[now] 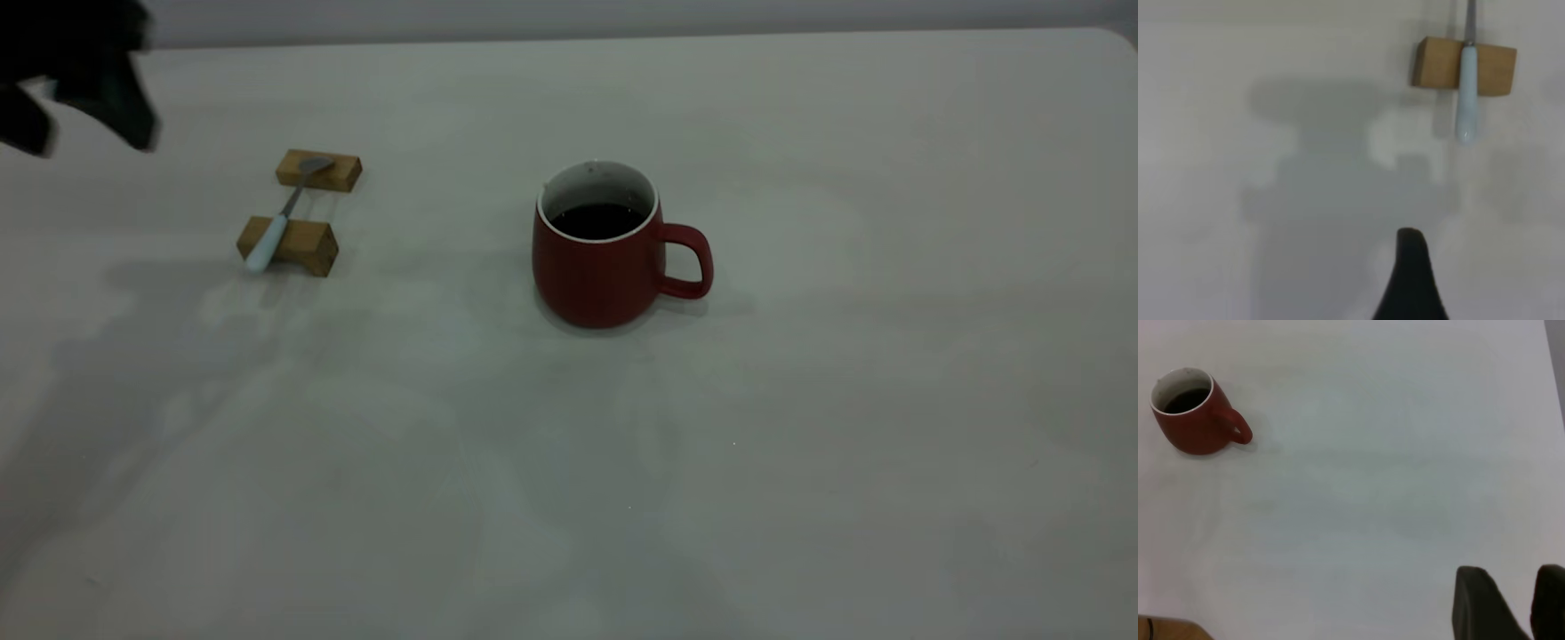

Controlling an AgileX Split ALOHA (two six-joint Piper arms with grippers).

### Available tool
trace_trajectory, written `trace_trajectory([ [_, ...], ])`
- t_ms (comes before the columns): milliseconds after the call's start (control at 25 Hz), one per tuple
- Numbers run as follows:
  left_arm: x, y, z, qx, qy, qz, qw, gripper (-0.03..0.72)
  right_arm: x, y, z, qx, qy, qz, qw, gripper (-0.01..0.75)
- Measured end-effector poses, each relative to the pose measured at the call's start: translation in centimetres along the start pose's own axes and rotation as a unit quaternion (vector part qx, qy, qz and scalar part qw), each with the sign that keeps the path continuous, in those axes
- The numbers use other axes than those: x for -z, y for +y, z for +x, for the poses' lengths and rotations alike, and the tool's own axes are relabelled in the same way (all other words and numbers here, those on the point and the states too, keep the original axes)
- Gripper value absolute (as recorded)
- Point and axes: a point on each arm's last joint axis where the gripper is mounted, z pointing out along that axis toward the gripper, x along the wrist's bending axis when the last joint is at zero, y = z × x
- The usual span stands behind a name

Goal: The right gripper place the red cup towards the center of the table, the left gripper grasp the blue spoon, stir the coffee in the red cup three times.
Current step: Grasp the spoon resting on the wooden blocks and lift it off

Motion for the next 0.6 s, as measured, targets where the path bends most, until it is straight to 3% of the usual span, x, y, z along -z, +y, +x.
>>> trace_trajectory([
  [400, -7.9, 1.0, -1.6, -0.011, -0.002, 0.052, 0.999, 0.647, 0.0, 0.0, 0.0, 0.0, 0.0, 0.0, 1.0, 0.236],
  [600, -10.3, 0.9, -1.6, -0.011, 0.0, 0.069, 0.998, 0.603, 0.0, 0.0, 0.0, 0.0, 0.0, 0.0, 1.0, 0.236],
])
